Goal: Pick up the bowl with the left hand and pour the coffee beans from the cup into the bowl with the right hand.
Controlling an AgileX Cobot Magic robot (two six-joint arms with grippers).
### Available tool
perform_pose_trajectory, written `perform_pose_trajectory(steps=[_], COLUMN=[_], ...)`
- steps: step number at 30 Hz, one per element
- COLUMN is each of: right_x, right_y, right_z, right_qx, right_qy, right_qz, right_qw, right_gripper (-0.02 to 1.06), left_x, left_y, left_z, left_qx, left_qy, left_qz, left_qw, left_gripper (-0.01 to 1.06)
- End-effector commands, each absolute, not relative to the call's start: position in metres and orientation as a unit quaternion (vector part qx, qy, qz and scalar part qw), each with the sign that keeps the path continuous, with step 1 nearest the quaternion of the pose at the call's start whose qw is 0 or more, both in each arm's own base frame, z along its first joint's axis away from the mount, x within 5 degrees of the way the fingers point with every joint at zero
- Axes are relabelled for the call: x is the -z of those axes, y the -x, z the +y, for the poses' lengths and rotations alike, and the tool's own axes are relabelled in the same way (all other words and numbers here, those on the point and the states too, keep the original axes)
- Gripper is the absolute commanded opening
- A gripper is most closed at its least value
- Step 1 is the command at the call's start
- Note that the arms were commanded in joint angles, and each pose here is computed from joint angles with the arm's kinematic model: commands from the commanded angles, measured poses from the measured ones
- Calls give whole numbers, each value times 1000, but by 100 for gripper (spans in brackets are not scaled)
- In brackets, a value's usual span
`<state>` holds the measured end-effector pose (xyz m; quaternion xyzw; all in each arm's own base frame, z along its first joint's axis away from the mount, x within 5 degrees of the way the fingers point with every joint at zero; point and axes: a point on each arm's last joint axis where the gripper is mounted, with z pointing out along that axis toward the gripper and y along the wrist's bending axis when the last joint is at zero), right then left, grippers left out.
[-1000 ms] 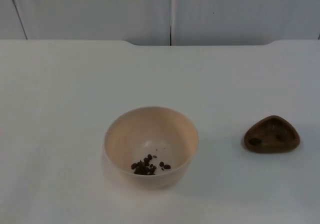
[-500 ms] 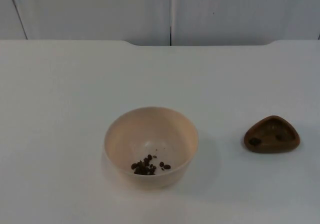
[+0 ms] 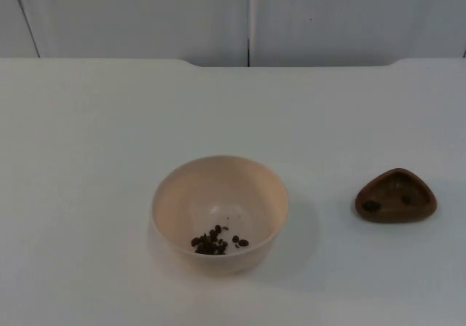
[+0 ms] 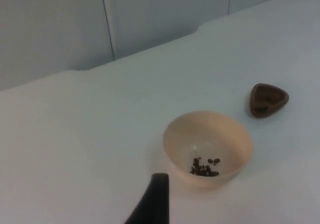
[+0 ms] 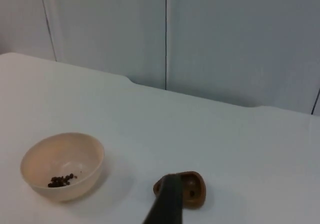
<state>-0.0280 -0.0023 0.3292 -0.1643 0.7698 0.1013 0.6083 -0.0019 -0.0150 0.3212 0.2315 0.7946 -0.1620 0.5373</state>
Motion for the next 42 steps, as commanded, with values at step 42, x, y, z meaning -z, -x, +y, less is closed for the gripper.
perform_pose_trajectory(steps=[42], right_x=[-281], right_y=[11], right_z=[8], right_qx=[-111], right_qy=[193], right_qz=[831], right_qw=[510], right_gripper=[73], left_x=[-274], left_y=[4], left_z=[2], left_qx=[105], left_qy=[-171], left_qz=[841], left_qw=[502], left_gripper=[87])
